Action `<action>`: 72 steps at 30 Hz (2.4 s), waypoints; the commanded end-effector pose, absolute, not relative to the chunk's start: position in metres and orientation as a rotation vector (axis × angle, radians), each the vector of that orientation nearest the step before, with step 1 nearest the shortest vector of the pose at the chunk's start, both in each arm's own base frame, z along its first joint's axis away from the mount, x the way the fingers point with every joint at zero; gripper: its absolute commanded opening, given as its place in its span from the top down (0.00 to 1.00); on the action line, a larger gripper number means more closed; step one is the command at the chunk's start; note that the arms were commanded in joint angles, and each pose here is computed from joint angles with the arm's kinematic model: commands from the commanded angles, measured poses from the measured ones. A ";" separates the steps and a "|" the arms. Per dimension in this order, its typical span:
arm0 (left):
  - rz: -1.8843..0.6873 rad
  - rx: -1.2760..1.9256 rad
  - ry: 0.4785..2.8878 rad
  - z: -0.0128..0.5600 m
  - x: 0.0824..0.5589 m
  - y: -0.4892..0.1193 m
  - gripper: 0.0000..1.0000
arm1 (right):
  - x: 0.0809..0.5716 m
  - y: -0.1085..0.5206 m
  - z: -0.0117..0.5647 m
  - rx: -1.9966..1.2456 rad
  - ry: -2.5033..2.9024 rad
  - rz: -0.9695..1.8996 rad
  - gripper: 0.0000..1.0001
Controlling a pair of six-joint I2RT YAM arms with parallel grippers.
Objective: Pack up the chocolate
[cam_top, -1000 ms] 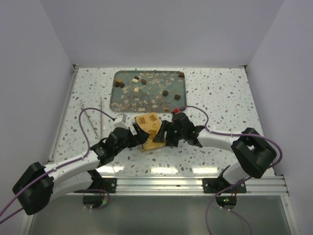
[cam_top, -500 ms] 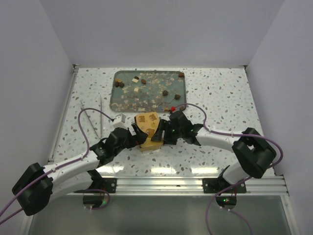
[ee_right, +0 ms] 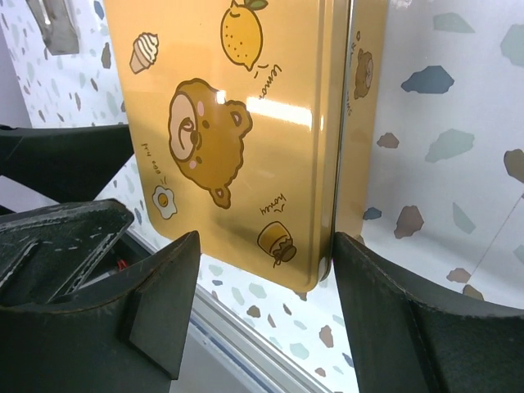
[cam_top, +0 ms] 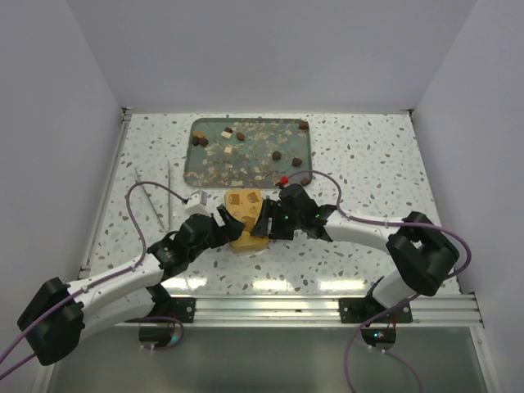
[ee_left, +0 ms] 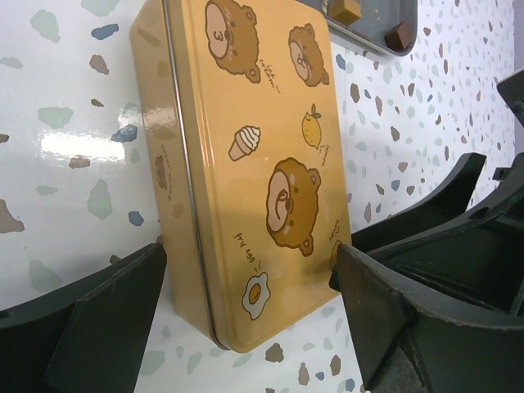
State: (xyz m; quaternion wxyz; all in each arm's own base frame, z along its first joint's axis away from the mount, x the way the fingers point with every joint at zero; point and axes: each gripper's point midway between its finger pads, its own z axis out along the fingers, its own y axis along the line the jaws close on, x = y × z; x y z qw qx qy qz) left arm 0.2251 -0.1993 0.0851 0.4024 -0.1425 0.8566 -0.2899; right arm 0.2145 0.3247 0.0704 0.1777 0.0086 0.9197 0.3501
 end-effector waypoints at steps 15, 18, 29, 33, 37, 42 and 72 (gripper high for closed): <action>-0.737 -0.415 2.132 0.095 0.228 -0.196 0.17 | 0.228 0.338 0.091 -0.074 2.522 0.975 0.31; -0.733 -0.437 2.129 0.092 0.227 -0.193 0.16 | 0.229 0.337 0.092 -0.080 2.517 0.966 0.31; -0.693 -0.459 2.189 0.070 0.217 -0.185 0.14 | 0.234 0.333 0.089 -0.108 2.513 0.908 0.31; -0.668 -0.476 2.215 0.064 0.215 -0.183 0.14 | 0.237 0.333 0.090 -0.126 2.505 0.893 0.31; -0.639 -0.508 2.244 0.056 0.211 -0.178 0.16 | 0.239 0.334 0.091 -0.131 2.498 0.884 0.31; -0.615 -0.552 2.297 0.044 0.203 -0.174 0.21 | 0.240 0.331 0.092 -0.137 2.494 0.863 0.31; -0.495 -0.577 2.215 0.081 0.262 -0.148 0.05 | 0.306 0.333 0.120 -0.232 2.418 0.647 0.30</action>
